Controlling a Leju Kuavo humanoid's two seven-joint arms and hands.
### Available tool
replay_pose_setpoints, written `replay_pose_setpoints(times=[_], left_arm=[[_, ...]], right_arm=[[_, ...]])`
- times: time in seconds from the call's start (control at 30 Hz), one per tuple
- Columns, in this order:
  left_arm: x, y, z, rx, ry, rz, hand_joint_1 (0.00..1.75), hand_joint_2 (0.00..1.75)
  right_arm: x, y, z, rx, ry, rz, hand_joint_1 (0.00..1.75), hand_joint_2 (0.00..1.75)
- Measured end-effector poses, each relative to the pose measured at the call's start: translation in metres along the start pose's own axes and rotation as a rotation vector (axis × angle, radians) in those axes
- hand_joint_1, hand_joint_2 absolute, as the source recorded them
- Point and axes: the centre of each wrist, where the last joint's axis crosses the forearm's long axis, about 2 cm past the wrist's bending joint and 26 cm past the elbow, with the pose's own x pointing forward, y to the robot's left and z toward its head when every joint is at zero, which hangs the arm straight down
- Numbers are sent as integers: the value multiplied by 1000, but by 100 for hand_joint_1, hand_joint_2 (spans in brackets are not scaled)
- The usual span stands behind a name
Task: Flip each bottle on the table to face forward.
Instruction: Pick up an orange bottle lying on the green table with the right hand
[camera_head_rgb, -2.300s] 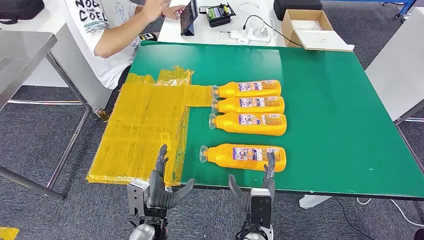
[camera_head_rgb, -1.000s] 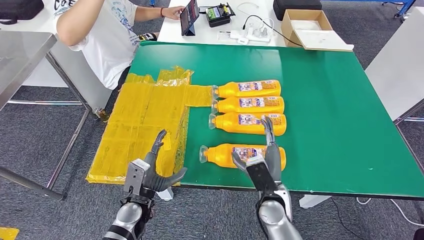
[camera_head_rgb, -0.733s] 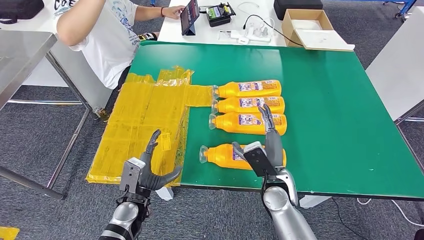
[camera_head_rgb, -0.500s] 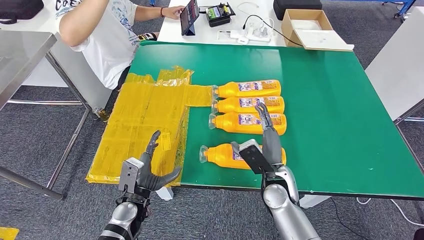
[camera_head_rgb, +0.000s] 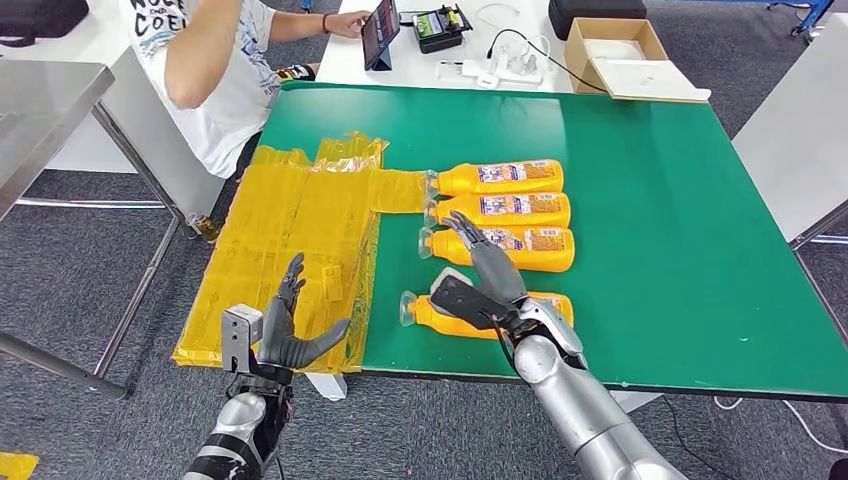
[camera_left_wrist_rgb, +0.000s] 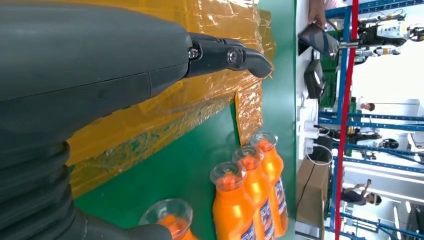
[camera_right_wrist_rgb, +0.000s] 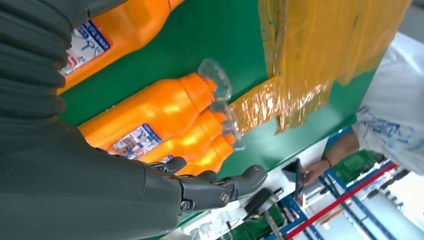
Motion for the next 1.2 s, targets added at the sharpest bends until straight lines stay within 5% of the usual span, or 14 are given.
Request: replay_pose_setpoints(times=[0.67, 1.2], left_arm=[[-5, 20, -10, 130, -37, 24, 0, 175], [-6, 28, -9, 168, -34, 32, 0, 175]], right_arm=[[11, 21, 19, 132, -95, 29, 0, 175], [-28, 15, 62, 68, 75, 82, 0, 175]])
